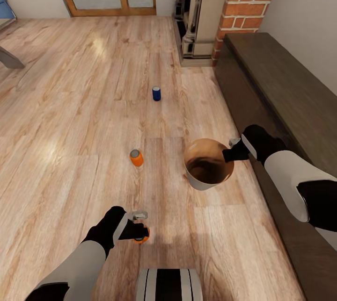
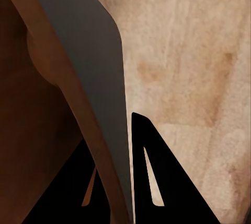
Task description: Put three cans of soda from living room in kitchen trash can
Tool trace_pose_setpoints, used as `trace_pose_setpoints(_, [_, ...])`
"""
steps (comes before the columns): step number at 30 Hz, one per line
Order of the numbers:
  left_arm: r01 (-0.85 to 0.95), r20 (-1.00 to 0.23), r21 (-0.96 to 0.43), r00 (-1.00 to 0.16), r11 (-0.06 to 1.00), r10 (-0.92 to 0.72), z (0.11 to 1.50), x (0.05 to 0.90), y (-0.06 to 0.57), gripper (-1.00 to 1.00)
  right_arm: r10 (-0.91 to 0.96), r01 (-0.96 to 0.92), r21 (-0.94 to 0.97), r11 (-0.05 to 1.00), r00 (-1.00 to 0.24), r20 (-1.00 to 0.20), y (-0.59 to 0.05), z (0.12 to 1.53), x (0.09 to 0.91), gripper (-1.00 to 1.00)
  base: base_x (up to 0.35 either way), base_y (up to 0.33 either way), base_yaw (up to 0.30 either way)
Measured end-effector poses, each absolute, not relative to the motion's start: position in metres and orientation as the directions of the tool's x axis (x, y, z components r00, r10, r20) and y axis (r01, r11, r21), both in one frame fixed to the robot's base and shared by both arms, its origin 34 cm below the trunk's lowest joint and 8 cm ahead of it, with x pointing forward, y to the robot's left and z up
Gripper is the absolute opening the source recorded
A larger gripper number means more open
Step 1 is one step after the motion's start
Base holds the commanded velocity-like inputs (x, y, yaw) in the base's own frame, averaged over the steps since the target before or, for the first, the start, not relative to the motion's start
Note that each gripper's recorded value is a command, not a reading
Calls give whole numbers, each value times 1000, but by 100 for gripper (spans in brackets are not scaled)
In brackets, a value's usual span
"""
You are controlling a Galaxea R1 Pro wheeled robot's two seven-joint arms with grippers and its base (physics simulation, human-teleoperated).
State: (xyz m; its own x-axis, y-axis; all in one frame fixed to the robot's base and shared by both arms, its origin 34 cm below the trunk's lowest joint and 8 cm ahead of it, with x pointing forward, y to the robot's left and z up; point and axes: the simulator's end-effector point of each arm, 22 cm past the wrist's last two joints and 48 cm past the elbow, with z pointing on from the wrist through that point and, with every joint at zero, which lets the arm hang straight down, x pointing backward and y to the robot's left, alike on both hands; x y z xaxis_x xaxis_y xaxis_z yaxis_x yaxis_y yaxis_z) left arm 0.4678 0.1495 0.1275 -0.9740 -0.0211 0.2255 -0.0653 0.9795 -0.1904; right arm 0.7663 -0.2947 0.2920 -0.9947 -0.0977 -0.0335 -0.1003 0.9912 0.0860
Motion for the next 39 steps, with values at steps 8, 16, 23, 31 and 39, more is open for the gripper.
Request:
trace_pose_setpoints(8, [-65, 217, -192, -976, 979, -22, 128, 470, 149, 100, -108, -110, 85, 990, -994, -31, -291, 290, 766, -100, 0, 0, 0])
trace_pose_setpoints(16, [-61, 185, -194, -982, 979, -25, 126, 476, 149, -100, -126, -128, 84, 988, -992, -28, -282, 289, 765, -100, 0, 0, 0])
trace_pose_setpoints(23, [-53, 173, -193, -985, 980, -19, 129, 480, 148, -100, -128, -131, 93, 987, -991, -36, -276, 294, 766, -100, 0, 0, 0])
trace_pose_setpoints(31, [-45, 141, -194, -990, 980, -18, 143, 492, 148, -100, -136, -142, 94, 985, -988, -67, -269, 316, 771, -100, 0, 0, 0])
trace_pose_setpoints(39, [-42, 122, -196, -992, 980, -18, 159, 501, 148, -100, -138, -146, 95, 985, -987, -86, -266, 337, 776, -100, 0, 0, 0])
